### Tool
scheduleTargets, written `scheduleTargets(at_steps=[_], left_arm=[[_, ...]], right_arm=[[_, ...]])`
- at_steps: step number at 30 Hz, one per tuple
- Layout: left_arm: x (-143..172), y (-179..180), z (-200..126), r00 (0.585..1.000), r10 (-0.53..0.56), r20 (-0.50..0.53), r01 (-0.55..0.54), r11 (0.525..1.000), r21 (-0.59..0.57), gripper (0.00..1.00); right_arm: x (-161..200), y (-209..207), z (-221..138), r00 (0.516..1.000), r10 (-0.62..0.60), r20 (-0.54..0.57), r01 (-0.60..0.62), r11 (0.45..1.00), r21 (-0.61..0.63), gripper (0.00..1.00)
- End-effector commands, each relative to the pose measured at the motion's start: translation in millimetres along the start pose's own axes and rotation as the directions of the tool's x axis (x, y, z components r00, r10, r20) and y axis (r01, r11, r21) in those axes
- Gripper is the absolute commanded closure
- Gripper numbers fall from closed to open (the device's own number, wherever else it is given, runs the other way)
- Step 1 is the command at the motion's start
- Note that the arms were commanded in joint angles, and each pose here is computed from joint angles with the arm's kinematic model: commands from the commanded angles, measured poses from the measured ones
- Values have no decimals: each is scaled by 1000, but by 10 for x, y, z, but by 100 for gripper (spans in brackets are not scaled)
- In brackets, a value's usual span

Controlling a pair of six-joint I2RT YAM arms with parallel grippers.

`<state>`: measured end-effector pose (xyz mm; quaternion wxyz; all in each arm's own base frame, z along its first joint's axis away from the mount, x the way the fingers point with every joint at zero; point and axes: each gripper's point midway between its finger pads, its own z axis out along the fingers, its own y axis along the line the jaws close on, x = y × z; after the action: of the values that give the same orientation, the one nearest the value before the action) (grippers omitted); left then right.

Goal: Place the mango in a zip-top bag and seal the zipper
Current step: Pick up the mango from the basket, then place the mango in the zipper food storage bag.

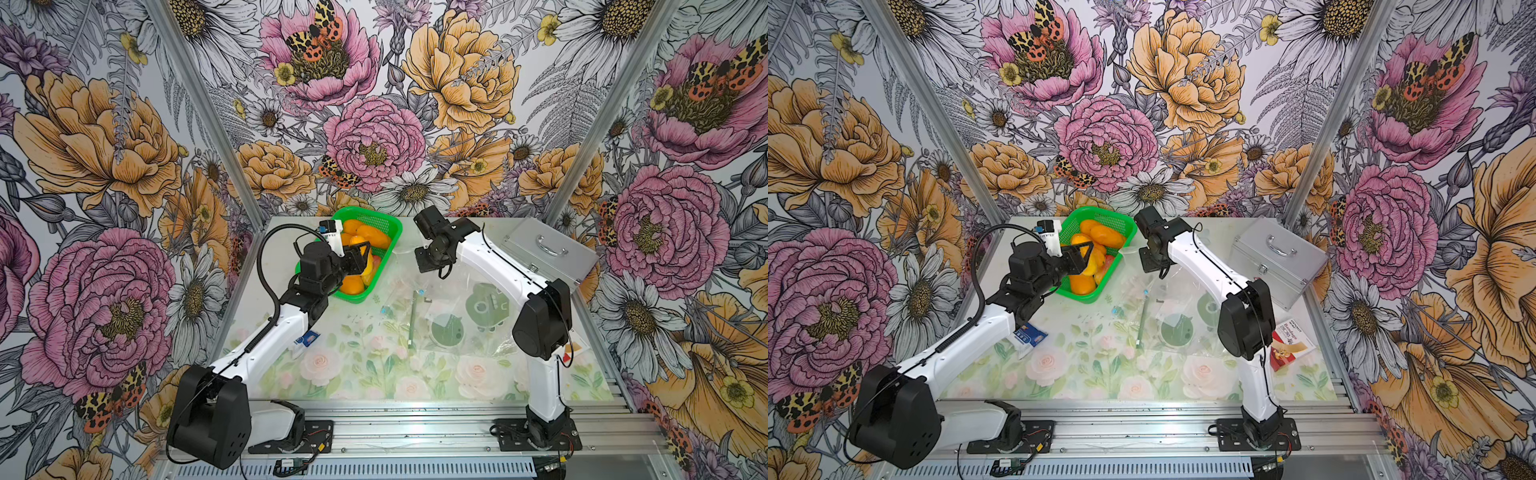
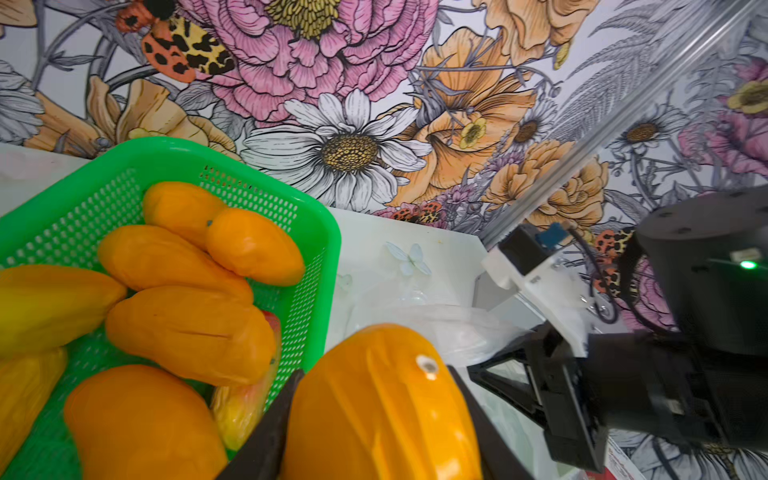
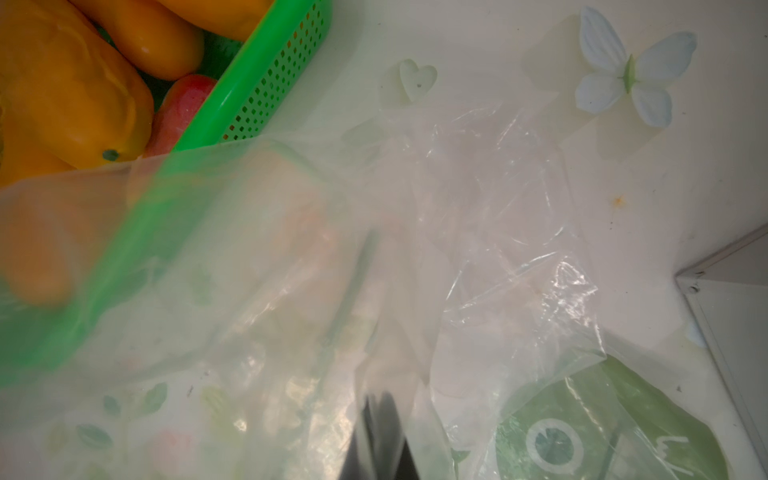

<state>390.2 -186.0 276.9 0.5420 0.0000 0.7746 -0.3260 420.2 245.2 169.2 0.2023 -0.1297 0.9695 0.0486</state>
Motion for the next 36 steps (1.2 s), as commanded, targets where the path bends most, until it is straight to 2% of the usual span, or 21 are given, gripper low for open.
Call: scheduleTargets(at_steps=[1, 5, 9, 17, 23, 26, 30, 36], left_arm=[[-347, -737, -154, 985, 12, 170, -56, 966, 254, 78], [-325, -1108, -159, 956, 12, 291, -122, 925, 360, 77], [-313, -1175, -53, 929, -39, 368, -125, 902, 413, 76], [-155, -1102, 284, 919, -67, 389, -116, 897, 427, 75], [66, -957, 510, 933, -36, 357, -110, 918, 380, 74], [237, -868, 653, 952, -6, 305, -105, 932, 346, 72], [505, -769, 832, 976, 43, 212, -107, 947, 302, 64], [722, -733, 890, 987, 76, 140, -114, 951, 286, 36]], right_arm=[[-188, 98, -264, 997, 36, 69, -29, 994, -108, 100], [-195, 144, -333, 996, 58, 66, -46, 984, -170, 100], [-192, 206, -431, 995, 75, 63, -58, 971, -231, 100], [-178, 228, -622, 991, 107, 77, -80, 953, -293, 100], [-192, 220, -692, 988, 124, 88, -91, 946, -311, 100], [-194, 201, -676, 987, 134, 86, -102, 946, -308, 100], [-195, 145, -664, 985, 148, 90, -117, 952, -282, 100], [-168, 68, -675, 981, 166, 100, -137, 959, -247, 100]])
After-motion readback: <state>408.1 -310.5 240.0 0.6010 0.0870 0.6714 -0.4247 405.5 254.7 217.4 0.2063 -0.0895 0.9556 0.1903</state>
